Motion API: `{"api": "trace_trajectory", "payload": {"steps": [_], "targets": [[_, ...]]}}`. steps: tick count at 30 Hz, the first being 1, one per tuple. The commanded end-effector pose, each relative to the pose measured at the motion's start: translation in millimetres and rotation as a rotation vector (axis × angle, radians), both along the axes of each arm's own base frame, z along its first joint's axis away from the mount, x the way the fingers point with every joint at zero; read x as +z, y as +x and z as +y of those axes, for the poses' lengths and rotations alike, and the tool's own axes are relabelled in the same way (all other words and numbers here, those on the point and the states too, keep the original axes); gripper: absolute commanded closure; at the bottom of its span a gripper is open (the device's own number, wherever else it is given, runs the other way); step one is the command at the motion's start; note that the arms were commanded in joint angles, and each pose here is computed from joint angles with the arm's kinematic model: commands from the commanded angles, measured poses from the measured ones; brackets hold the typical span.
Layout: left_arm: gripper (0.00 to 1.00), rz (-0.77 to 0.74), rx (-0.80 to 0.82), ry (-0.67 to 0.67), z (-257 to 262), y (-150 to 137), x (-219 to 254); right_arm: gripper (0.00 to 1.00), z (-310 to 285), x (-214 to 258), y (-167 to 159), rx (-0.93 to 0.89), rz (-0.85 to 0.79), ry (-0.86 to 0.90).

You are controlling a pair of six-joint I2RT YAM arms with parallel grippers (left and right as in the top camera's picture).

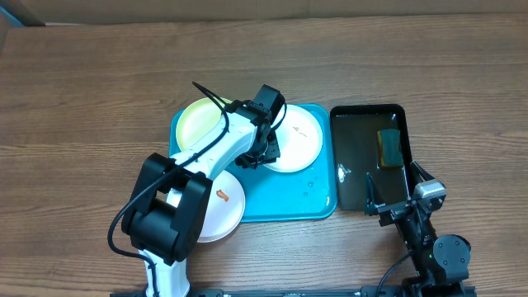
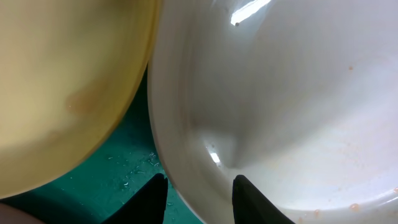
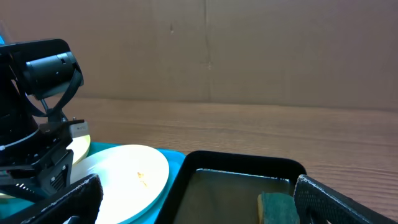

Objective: Clean dirty plates on tray and stack at the side
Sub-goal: 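Reach the left gripper to the rim of the upper-right white plate, then lower the right gripper into the black basin onto the sponge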

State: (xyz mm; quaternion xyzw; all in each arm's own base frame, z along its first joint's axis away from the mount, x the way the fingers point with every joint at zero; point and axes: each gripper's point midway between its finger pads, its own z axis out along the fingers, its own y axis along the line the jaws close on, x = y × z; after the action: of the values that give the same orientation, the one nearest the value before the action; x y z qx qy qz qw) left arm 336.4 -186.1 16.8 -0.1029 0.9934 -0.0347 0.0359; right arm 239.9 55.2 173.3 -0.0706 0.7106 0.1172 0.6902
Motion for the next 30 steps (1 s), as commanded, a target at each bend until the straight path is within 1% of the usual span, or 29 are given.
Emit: {"api": "trace_trajectory", "payload": {"steps": [1,5,8,10,12,14,17,19,21,23,25,27,28,30], "targets": [[0.64,0.001,0.000,0.026,0.4,-2.8,-1.7,0.00,-2.3,-1.6,0.7,-0.013,-0.003,0.003],[0.62,-0.007,-0.024,0.028,-2.0,-2.3,-1.6,0.00,5.9,1.9,-2.1,0.038,-0.009,0.011],[0.63,-0.013,-0.023,0.025,-2.8,-1.0,-1.4,0.00,4.5,15.2,-7.3,0.032,0.023,0.036],[0.64,-0.012,-0.023,0.026,-2.4,-1.2,-1.4,0.00,0.1,37.9,-12.5,0.010,0.027,0.038],[0.68,-0.010,-0.034,0.028,-2.2,-1.8,-1.5,0.00,-5.6,66.1,-16.6,-0.019,0.029,0.037],[0.72,-0.005,-0.045,0.032,-1.4,-2.9,-1.6,0.00,-7.6,90.2,-19.3,-0.030,0.070,0.030],[0.78,0.000,-0.057,0.036,-0.7,-4.6,-1.8,0.00,-7.0,111.1,-15.3,-0.032,0.217,0.010],[0.86,0.004,-0.071,0.038,-0.5,-5.7,-1.9,0.00,-6.1,115.3,-8.3,-0.035,0.348,-0.010],[0.92,0.017,-0.073,0.045,1.2,-8.7,-2.1,0.00,-5.0,114.6,0.4,-0.037,0.490,-0.031],[0.94,0.036,-0.082,0.056,4.0,-13.5,-2.4,0.00,-1.5,114.4,10.2,-0.028,0.642,-0.049],[0.92,0.046,-0.114,0.064,5.6,-16.2,-2.5,0.00,4.6,113.9,18.3,-0.002,0.753,-0.053],[0.84,0.052,-0.139,0.069,6.9,-17.8,-2.4,0.00,5.9,111.7,27.1,-0.003,0.843,-0.064],[0.78,0.055,-0.143,0.071,7.6,-18.2,-2.4,0.00,5.9,107.5,31.4,-0.007,0.885,-0.071],[0.74,0.059,-0.143,0.072,8.2,-19.1,-2.4,0.05,7.3,92.9,41.8,-0.008,0.958,-0.080]]}}
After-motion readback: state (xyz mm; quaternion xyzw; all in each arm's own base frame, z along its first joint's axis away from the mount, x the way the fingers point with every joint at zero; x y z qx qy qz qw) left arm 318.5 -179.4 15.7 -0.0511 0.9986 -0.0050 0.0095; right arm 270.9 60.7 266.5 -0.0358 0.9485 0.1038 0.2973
